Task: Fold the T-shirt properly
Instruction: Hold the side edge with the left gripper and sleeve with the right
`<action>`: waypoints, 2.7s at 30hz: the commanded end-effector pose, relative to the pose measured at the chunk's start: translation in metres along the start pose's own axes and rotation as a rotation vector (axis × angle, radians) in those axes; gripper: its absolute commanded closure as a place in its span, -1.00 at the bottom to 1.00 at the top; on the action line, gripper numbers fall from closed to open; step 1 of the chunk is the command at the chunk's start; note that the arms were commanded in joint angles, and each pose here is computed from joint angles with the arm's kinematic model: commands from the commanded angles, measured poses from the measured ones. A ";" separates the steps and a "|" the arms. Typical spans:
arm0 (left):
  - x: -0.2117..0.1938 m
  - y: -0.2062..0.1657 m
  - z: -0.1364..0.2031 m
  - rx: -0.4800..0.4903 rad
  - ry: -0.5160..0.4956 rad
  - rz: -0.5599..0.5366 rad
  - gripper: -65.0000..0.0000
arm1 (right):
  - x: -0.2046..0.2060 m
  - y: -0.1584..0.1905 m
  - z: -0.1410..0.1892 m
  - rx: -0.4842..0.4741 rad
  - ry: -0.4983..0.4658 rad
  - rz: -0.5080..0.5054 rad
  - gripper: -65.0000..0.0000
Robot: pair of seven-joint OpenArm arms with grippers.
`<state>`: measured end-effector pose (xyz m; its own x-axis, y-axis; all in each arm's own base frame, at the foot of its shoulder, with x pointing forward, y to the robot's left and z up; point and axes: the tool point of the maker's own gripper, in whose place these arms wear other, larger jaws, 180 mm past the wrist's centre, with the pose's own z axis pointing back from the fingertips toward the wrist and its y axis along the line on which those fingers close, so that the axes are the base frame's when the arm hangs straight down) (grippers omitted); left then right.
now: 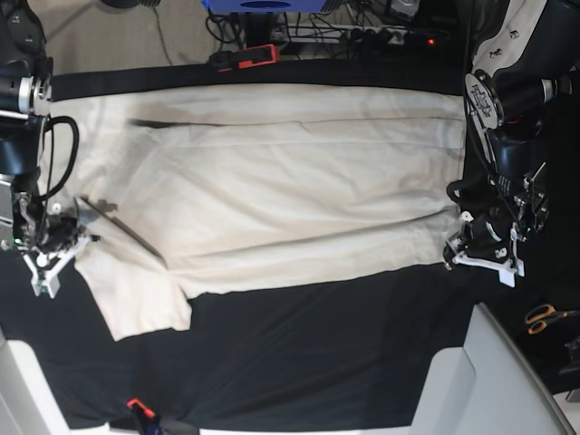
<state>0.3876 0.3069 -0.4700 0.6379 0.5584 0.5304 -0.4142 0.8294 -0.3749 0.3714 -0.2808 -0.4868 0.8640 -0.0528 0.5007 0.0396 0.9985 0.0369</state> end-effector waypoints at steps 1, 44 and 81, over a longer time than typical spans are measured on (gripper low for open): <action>0.027 -0.005 0.005 -0.013 -0.060 -0.007 0.15 | 0.025 -0.007 0.007 -0.012 -0.059 0.005 1.00; -0.002 0.004 0.008 -0.002 -0.048 -0.037 0.16 | 0.026 -0.001 0.005 -0.002 -0.060 0.005 1.00; -0.017 -0.029 -0.012 -0.055 -0.029 0.032 0.16 | 0.026 -0.001 0.005 -0.002 -0.060 0.005 1.00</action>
<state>0.3936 0.2734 -0.4798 0.5913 0.5911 0.5487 -0.4004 0.8057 -0.4364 0.3723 -0.2743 -0.4882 0.8641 -0.0542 0.5005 0.0355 0.9983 0.0469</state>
